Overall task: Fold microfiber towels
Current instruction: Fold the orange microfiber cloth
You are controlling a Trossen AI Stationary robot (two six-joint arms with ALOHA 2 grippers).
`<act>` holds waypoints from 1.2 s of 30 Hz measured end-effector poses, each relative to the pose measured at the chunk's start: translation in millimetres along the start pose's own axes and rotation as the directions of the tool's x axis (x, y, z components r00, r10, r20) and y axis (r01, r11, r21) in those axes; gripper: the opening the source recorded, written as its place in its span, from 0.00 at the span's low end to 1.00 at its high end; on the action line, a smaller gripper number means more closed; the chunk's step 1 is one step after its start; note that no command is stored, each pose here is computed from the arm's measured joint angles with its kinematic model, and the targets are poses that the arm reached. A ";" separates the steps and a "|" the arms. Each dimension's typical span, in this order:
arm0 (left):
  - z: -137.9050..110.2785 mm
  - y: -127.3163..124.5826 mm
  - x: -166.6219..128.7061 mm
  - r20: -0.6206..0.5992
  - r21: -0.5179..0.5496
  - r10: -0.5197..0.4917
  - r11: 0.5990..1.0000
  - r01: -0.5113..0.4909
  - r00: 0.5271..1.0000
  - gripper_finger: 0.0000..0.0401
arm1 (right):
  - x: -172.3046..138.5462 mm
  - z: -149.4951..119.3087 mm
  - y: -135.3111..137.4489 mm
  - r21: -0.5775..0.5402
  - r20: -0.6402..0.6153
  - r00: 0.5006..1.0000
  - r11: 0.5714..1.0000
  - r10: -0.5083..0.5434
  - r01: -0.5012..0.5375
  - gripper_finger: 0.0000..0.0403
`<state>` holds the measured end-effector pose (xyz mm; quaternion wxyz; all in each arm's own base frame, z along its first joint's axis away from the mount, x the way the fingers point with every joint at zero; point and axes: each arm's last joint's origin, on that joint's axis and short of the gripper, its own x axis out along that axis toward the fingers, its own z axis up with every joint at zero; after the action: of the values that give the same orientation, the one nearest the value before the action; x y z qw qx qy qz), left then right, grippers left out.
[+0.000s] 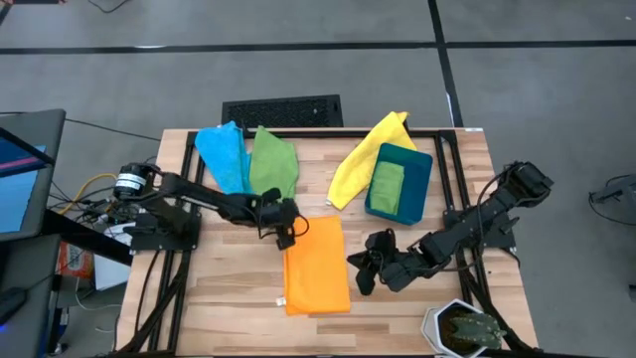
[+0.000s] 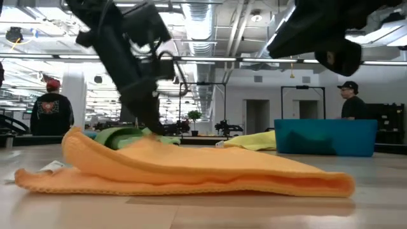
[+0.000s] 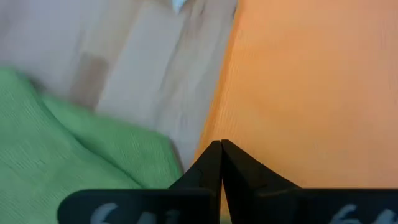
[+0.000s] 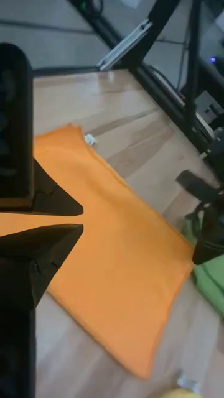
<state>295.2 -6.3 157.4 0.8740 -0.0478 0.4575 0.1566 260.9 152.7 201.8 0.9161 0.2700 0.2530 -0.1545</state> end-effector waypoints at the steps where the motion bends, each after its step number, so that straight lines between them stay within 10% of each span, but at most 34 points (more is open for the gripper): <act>1: 4.5 -1.6 -5.7 0.012 0.016 -0.015 1.000 0.014 1.000 0.00 | 0.6 0.7 -0.3 -0.029 -0.003 1.000 1.000 0.001 -0.001 0.14; 15: -2.3 -67.4 -79.0 0.177 0.104 -0.251 0.966 0.236 0.952 0.00 | 61.9 -53.0 0.2 -0.149 -0.117 0.992 0.986 0.054 -0.071 0.14; 25: -55.0 -133.5 -44.7 0.153 0.112 -0.238 0.968 0.223 0.959 0.00 | 79.2 -70.1 -3.1 -0.084 -0.165 0.983 0.992 0.080 -0.094 0.14; 36: -78.8 -143.2 -11.4 0.069 0.070 -0.160 0.985 0.155 0.985 0.00 | 59.5 -49.5 -4.8 -0.179 -0.146 0.989 0.983 -0.001 -0.026 0.09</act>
<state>272.8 -162.4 112.7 0.9011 -0.0496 0.4243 0.0738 289.1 168.5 131.3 0.9169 0.1980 0.3303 -0.1050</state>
